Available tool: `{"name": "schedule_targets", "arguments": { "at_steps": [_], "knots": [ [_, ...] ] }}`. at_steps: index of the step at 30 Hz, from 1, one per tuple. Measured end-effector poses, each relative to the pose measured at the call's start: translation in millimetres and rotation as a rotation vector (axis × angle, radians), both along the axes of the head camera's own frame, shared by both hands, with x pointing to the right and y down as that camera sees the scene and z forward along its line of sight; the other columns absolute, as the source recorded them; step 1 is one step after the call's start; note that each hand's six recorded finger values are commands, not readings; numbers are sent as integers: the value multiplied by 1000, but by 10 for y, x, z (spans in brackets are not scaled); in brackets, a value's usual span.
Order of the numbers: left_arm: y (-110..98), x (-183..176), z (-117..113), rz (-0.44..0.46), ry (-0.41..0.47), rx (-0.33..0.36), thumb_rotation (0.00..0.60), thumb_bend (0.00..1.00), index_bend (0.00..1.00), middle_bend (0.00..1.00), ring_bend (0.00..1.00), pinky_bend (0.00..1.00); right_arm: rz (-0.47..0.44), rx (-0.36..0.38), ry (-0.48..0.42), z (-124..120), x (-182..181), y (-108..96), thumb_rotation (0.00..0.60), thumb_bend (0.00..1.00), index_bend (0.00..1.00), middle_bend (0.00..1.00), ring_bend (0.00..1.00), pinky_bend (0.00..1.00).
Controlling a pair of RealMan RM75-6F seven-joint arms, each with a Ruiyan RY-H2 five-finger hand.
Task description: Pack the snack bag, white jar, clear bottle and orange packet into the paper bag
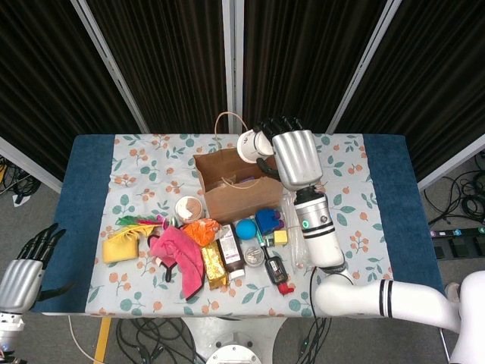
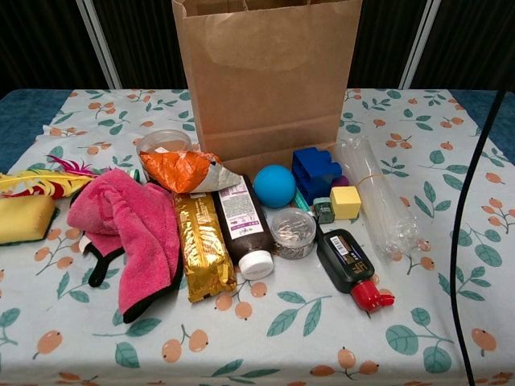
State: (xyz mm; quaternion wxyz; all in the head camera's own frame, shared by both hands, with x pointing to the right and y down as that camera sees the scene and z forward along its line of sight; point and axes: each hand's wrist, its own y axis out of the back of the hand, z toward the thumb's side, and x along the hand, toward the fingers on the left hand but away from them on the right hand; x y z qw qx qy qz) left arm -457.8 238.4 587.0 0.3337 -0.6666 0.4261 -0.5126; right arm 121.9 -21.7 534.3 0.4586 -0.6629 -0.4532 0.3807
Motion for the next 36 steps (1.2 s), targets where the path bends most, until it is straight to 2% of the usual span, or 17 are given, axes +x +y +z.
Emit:
{"name": "schedule_targets", "arguments": {
  "at_steps": [3, 8, 14, 19, 22, 25, 28, 31, 36],
  "knots": [
    [0, -21, -3, -5, 0, 1, 600, 2, 89, 101, 72, 152, -12, -40, -13, 117, -56, 46, 600, 17, 280, 337, 184, 190],
    [-4, -41, -2, -9, 0, 0, 600, 3, 89, 100, 72, 152, -28, -53, -33, 155, -83, 64, 600, 0, 204, 283, 133, 138],
    [-4, -8, 9, 0, 5, -1, 600, 2, 89, 100, 72, 152, -16, -16, -57, 13, 10, 16, 600, 0, 196, 275, 130, 134],
    [-2, 17, 28, 7, 7, -5, 600, 2, 89, 101, 72, 152, -11, 50, -87, -202, 162, -1, 600, 0, 196, 277, 131, 134],
    [-8, 40, 40, 12, 10, -7, 600, 2, 89, 101, 72, 152, -24, 97, -101, -358, 314, 15, 600, 0, 196, 279, 134, 133],
    [-15, 68, 61, 16, 16, -9, 600, 2, 89, 101, 72, 152, -57, 129, -78, -475, 531, 70, 600, 0, 195, 283, 139, 132],
    [-11, 104, 88, 24, 19, -14, 600, 2, 89, 101, 72, 152, -117, 137, -9, -503, 777, 200, 600, 0, 195, 288, 140, 132],
    [-9, 156, 112, 36, 22, -16, 600, 2, 89, 100, 72, 152, -191, 112, 67, -428, 1010, 411, 600, 0, 195, 298, 141, 137],
    [1, 219, 129, 49, 20, -16, 600, 2, 89, 100, 72, 152, -314, -10, 182, -92, 1428, 902, 600, 0, 195, 302, 142, 141]
  ]
}}
